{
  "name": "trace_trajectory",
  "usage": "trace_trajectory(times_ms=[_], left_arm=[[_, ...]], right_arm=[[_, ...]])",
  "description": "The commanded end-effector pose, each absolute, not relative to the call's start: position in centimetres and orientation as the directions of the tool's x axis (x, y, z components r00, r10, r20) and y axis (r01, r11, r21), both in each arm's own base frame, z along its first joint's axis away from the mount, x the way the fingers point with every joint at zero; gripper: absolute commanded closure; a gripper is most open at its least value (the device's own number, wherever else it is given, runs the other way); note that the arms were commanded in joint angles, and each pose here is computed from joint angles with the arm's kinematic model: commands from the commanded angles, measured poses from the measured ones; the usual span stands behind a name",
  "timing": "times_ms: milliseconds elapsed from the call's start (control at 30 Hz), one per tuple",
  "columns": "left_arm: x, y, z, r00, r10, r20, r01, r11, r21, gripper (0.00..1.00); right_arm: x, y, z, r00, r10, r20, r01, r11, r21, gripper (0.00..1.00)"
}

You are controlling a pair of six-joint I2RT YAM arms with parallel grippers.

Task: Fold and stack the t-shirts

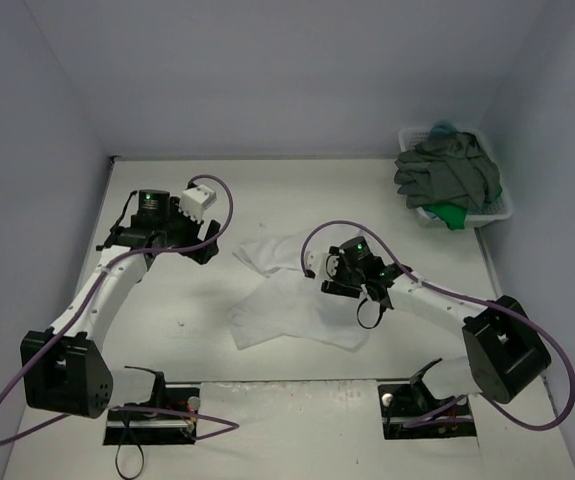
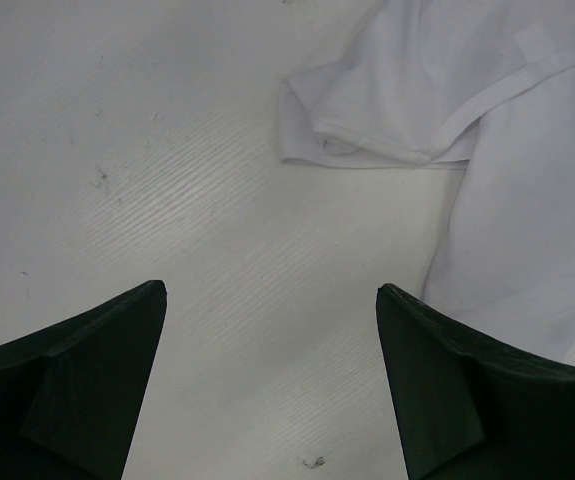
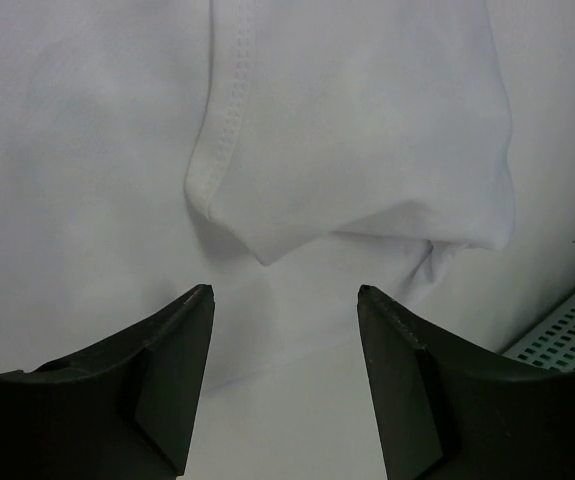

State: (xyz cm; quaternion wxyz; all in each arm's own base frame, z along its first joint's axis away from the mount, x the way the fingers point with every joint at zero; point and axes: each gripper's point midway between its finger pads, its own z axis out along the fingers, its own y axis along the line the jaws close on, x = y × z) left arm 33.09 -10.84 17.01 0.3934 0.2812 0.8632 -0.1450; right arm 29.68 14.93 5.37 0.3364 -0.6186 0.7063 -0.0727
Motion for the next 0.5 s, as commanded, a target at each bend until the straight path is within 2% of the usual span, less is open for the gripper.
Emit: trace_trajectory(times_ms=[0, 367, 400, 467], left_arm=[[34.1, -10.8, 19.3, -0.449, 0.375, -0.811, 0.602, 0.798, 0.036, 0.2], [34.2, -10.7, 19.2, -0.451, 0.376, -0.809, 0.598, 0.801, 0.038, 0.2], [34.2, -10.7, 19.1, -0.453, 0.376, -0.809, 0.598, 0.801, 0.038, 0.2], [34.2, -10.7, 19.0, -0.456, 0.374, -0.808, 0.597, 0.802, 0.035, 0.2]], right_arm=[[30.7, 16.5, 5.7, 0.032, -0.903, -0.428, -0.812, 0.227, -0.539, 0.44], [31.5, 17.8, 3.9, 0.025, -0.901, -0.433, -0.807, 0.238, -0.541, 0.46], [31.6, 17.8, 3.9, 0.023, -0.901, -0.433, -0.805, 0.24, -0.542, 0.47], [31.7, 17.9, 3.6, 0.018, -0.903, -0.429, -0.803, 0.242, -0.545, 0.6]])
